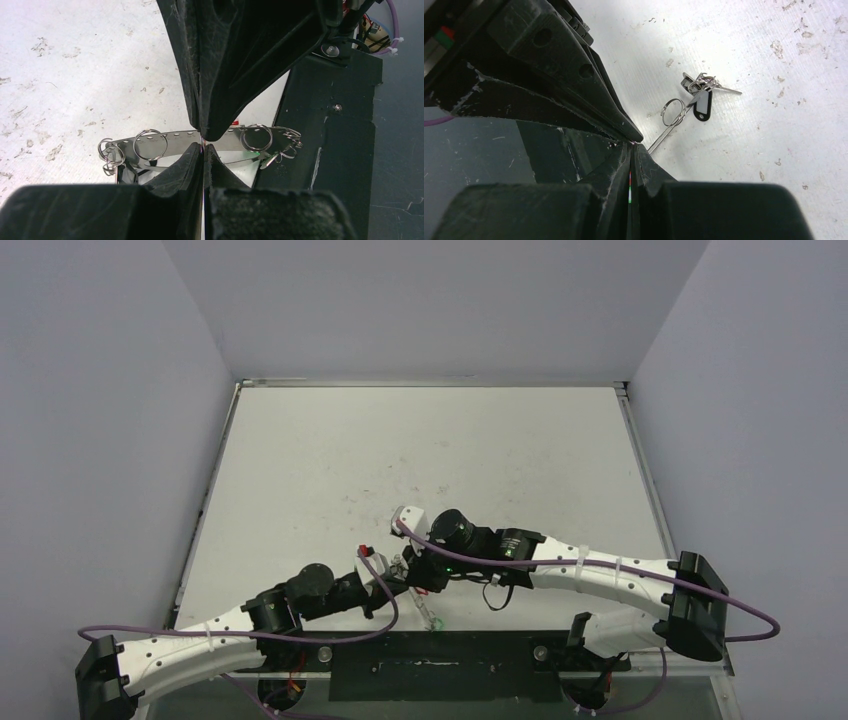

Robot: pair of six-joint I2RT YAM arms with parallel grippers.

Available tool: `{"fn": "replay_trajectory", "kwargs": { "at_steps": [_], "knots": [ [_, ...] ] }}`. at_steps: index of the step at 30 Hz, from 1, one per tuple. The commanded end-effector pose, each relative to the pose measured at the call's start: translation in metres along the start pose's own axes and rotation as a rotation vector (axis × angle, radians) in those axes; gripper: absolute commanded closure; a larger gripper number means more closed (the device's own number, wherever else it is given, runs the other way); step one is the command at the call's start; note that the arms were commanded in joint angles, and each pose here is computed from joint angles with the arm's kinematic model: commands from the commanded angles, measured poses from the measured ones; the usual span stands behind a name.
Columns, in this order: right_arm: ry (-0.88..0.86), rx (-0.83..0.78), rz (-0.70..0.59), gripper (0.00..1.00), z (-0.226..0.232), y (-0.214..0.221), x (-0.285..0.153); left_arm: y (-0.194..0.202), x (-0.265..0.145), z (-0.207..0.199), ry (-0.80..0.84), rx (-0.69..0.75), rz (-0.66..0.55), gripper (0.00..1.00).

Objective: Put the keys on the keyring
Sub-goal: Insert the key onto the keyring.

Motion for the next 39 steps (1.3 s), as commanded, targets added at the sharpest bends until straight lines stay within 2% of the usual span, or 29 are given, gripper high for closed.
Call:
{"fn": "replay_trajectory", "kwargs": {
  "at_steps": [1, 8, 12, 16, 21, 26, 32, 39],
  "knots": [
    [0.022, -0.03, -0.07, 1.0, 0.002, -0.021, -0.002, -0.024, 0.002, -0.008, 0.032, -0.004, -0.093, 1.0],
    [0.098, -0.021, -0.07, 1.0, -0.003, -0.021, -0.006, -0.024, 0.002, -0.008, 0.032, -0.004, -0.094, 1.0],
    [0.161, -0.008, -0.058, 0.94, -0.007, -0.016, -0.009, -0.025, 0.002, -0.008, 0.032, -0.002, -0.095, 1.0],
    [0.195, 0.0, -0.059, 0.77, -0.008, -0.013, -0.012, -0.025, 0.002, -0.008, 0.032, -0.002, -0.096, 1.0],
    [0.223, 0.01, -0.096, 0.45, -0.009, -0.014, -0.02, -0.025, 0.002, -0.008, 0.032, -0.001, -0.096, 1.0],
    [0.235, 0.002, -0.139, 0.28, -0.008, -0.015, -0.029, -0.025, 0.003, -0.008, 0.031, 0.001, -0.096, 1.0],
    [0.19, -0.084, -0.179, 0.21, -0.007, -0.012, -0.034, -0.024, 0.002, -0.007, 0.03, 0.002, -0.096, 1.0],
    [0.096, -0.333, -0.223, 0.23, -0.008, 0.013, -0.031, -0.023, 0.002, -0.007, 0.03, 0.01, -0.098, 1.0]
  ]
}}
Point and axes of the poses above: each gripper's point midway between its finger pads, its own x axis out along the fingers, its own z axis along the line the jaws close on, y = z × x, the point moved 10 cm from there along -x, back along the fingers, and after that the axes turned 10 degrees about -x, right-handed, at the moved point
